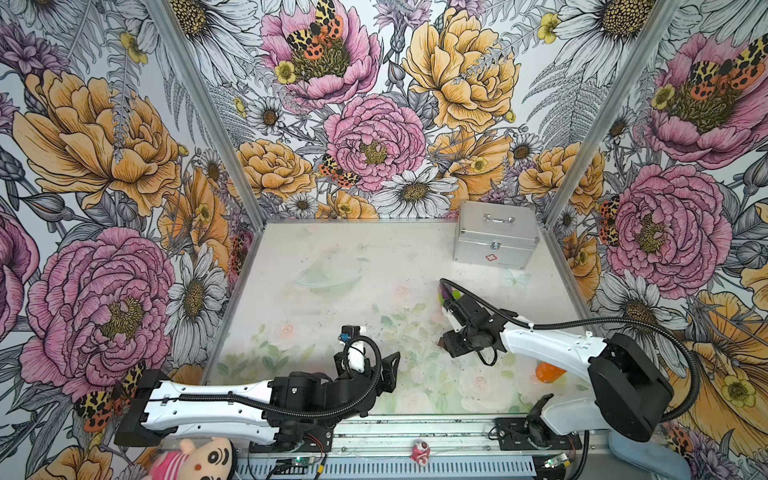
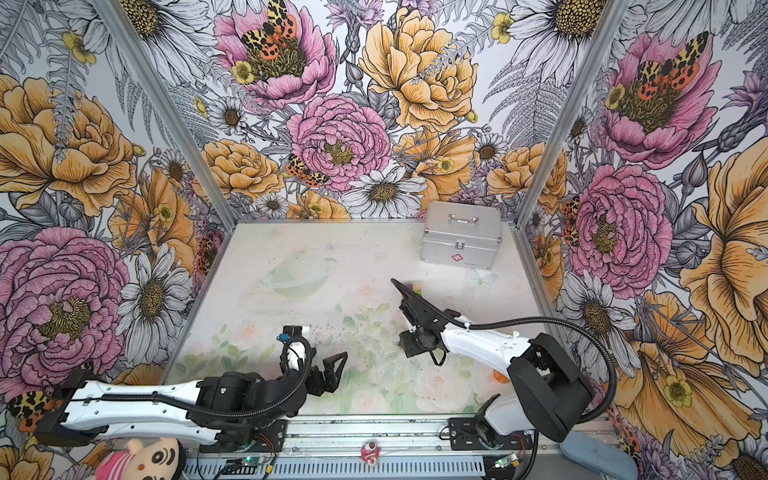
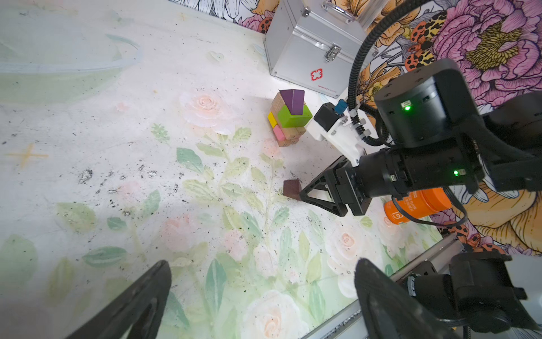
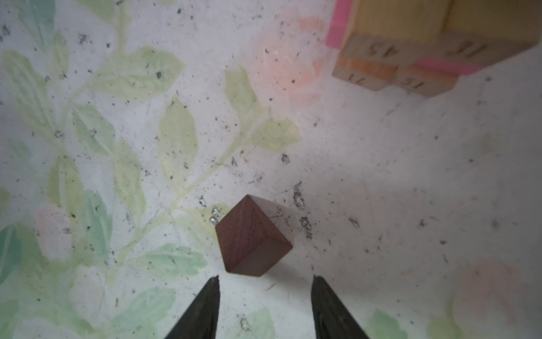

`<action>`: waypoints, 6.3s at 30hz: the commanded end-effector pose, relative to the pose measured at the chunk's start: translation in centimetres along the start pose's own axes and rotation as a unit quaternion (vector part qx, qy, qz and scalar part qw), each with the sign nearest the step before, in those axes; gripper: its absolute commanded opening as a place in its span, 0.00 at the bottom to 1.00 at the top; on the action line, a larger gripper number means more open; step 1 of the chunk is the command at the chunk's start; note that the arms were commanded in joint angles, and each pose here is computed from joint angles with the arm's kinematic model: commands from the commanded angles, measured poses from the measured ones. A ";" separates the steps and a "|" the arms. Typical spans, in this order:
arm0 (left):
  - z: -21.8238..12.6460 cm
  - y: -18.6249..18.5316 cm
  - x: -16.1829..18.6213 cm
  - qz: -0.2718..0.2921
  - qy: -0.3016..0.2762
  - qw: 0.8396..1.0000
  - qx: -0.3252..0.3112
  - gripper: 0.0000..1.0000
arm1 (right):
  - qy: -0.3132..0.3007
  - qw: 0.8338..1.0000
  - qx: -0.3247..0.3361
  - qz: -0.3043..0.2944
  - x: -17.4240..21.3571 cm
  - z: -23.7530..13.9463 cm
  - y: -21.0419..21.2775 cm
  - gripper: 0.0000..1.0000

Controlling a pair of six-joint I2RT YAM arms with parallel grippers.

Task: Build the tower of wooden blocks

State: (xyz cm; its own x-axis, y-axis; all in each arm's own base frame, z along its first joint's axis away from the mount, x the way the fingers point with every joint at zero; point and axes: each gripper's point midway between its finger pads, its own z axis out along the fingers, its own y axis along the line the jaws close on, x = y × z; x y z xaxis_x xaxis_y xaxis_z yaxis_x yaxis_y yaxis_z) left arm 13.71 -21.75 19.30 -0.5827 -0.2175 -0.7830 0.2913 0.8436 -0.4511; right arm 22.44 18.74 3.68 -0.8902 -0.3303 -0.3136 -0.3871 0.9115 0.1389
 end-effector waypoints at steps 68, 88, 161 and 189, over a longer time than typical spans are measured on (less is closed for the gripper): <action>-1.4 3.9 -1.4 -0.015 -0.021 1.000 -0.001 0.99 | 0.027 0.997 0.046 -0.047 -1.4 1.2 4.0 0.36; -1.3 3.0 -2.8 -0.005 -0.025 1.000 -0.013 0.99 | -0.053 0.997 0.045 0.018 -5.0 -5.5 -1.2 0.35; 1.0 3.2 -6.5 0.005 -0.012 0.999 -0.045 0.99 | -0.098 0.989 -0.014 0.112 -16.1 -4.8 -8.3 0.34; 0.9 3.3 -6.5 0.003 -0.014 0.999 -0.047 0.99 | -0.091 0.989 -0.020 0.115 -16.0 -4.3 -8.3 0.34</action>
State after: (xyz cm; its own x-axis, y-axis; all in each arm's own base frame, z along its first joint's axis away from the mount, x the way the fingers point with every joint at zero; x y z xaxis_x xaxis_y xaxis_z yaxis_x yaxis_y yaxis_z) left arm 19.05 -17.74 21.25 -0.5721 -0.2080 -0.7934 0.2044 0.9006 -0.3835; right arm 37.72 15.15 11.03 -0.9117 -0.0645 -0.4058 -0.1802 0.9503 0.2540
